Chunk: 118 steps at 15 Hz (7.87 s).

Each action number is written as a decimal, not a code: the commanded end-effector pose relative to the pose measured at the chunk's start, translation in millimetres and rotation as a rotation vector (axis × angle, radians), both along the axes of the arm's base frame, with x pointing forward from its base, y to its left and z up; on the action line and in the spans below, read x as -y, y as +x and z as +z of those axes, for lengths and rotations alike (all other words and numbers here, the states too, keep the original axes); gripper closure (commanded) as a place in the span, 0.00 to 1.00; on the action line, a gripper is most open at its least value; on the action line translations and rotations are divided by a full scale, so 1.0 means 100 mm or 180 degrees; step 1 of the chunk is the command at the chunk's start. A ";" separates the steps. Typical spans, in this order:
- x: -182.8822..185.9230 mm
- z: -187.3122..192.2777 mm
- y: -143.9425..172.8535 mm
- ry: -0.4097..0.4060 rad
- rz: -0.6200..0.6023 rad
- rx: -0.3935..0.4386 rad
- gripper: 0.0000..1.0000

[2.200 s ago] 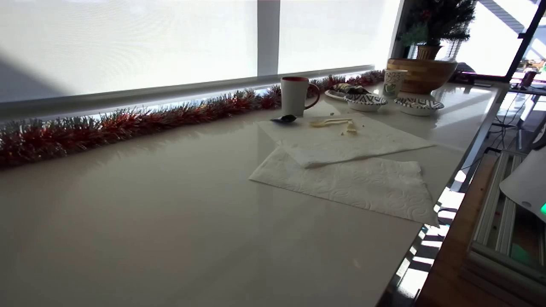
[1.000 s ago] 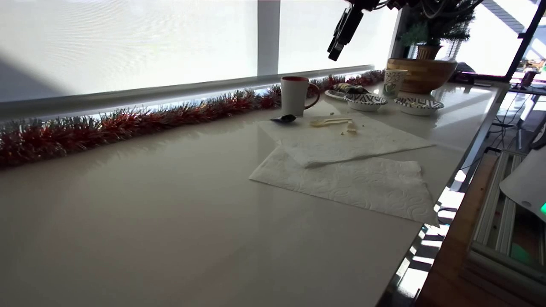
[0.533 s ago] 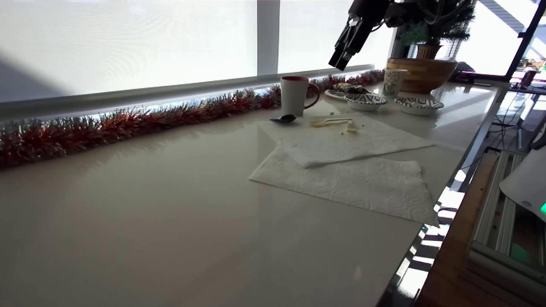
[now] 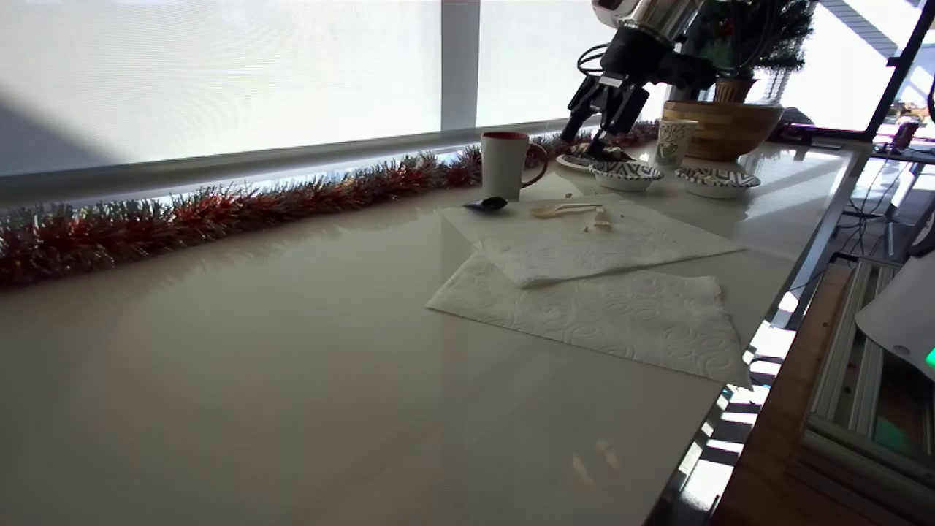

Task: Use the spoon to shift some of the black and white cereal to the other bowl

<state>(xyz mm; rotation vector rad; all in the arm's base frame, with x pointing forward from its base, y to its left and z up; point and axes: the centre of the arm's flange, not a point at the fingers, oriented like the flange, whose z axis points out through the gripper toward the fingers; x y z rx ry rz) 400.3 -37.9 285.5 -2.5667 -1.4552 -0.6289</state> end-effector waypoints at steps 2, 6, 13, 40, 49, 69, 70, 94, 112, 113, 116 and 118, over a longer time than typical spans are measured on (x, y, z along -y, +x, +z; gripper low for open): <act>0.01 -0.52 -0.13 0.0063 0.0123 0.0061 0.00; 0.06 -0.27 -0.10 0.0086 0.0122 0.0007 0.00; 0.10 -0.40 -0.04 0.0155 0.0198 0.0036 0.00; 0.37 -1.05 0.07 0.0469 0.0621 0.0297 0.29; 0.40 -1.23 0.17 0.0505 0.0594 0.0295 0.48; 0.56 -0.13 -0.46 0.0917 -0.0476 -0.0641 0.97; 0.60 -0.05 -0.57 0.0864 -0.0585 -0.0740 0.97; 1.79 0.76 -1.09 -0.0160 -0.2699 -0.1357 0.97; 2.71 0.32 -1.65 0.0727 -0.4558 -0.1784 0.87; 2.73 0.28 -1.63 0.0723 -0.4582 -0.1816 0.87; 2.73 0.22 -1.59 0.0749 -0.4584 -0.1941 0.97; 2.77 0.17 -1.60 0.0819 -0.4667 -0.1977 0.97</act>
